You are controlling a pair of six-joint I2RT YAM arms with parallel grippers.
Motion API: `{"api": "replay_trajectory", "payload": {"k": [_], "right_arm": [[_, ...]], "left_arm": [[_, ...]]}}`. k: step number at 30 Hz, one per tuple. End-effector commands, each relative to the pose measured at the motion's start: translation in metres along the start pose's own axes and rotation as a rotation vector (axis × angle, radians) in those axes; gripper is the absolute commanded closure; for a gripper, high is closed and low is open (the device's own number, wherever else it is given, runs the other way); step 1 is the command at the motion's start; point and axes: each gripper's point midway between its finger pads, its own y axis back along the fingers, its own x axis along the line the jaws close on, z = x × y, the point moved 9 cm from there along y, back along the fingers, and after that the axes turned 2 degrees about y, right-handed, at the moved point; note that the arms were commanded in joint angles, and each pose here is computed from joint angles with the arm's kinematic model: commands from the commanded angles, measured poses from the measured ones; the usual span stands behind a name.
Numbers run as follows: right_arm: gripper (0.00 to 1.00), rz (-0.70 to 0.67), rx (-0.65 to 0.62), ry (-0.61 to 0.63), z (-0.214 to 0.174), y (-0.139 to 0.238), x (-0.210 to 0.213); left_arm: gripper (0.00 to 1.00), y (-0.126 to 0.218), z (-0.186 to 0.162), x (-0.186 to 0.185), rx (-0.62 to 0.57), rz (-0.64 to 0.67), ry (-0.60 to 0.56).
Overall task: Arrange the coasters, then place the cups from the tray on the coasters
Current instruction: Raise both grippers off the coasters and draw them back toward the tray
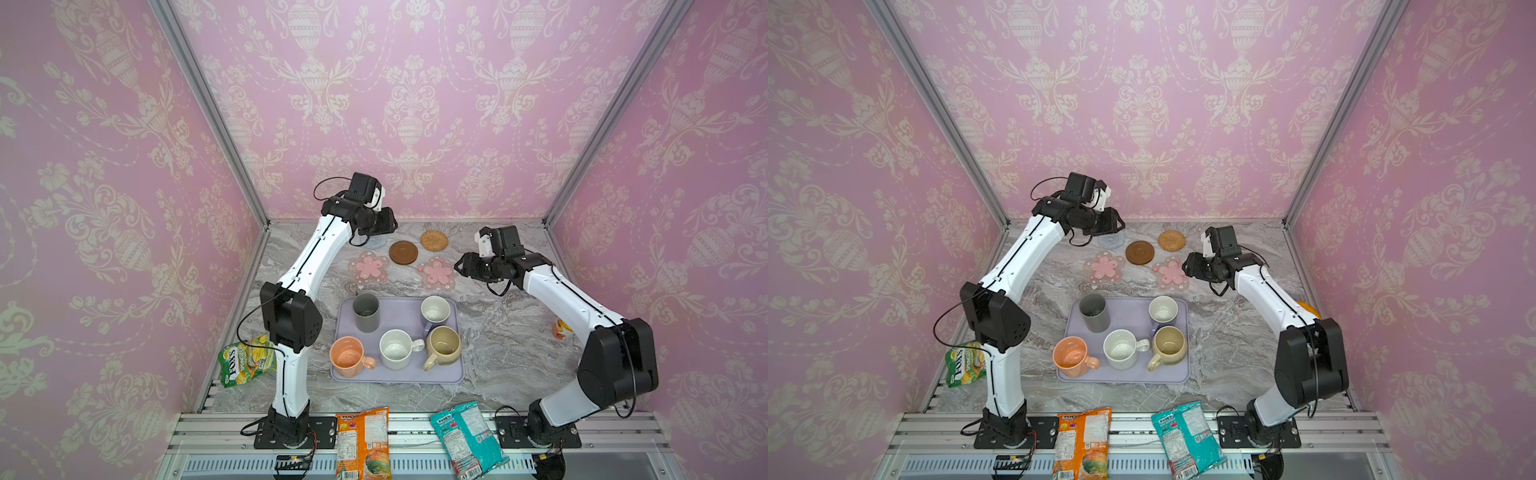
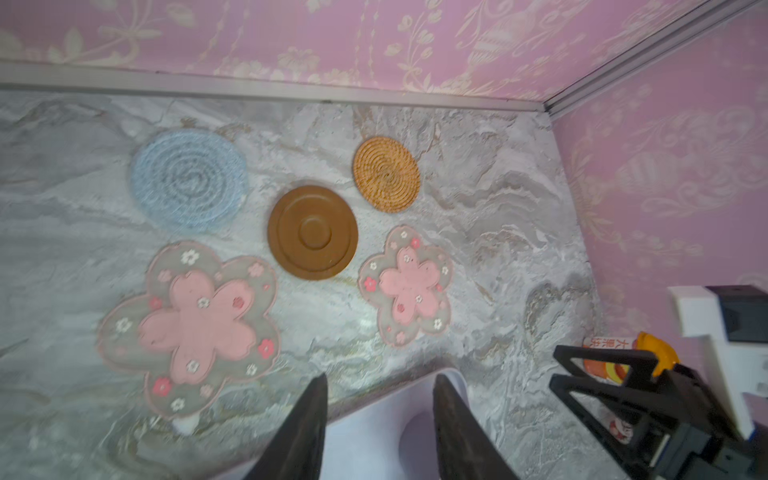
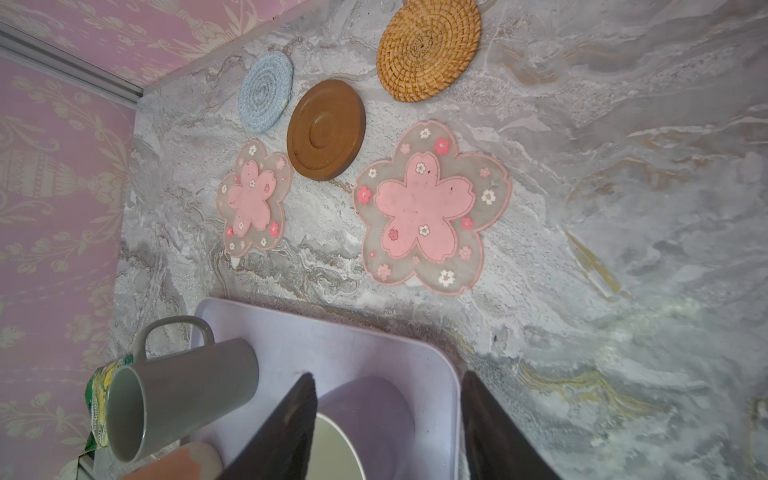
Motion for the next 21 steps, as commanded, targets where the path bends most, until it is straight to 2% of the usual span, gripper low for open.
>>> {"api": "replay_trajectory", "payload": {"k": [1, 14, 21], "right_arm": [[0.43, -0.059, -0.008, 0.039, -0.011, 0.027, -0.002], [0.42, -0.100, -0.021, 0.121, -0.065, 0.087, 0.008], [0.42, -0.097, 0.024, 0.204, -0.098, 0.094, 0.025]], "left_arm": [[0.54, 0.026, -0.022, 0.018, -0.058, 0.094, -0.010], [0.53, 0.118, -0.133, 0.065, -0.098, 0.327, 0.062], [0.53, 0.136, -0.189, 0.085, -0.100, 0.361, 0.144]]}}
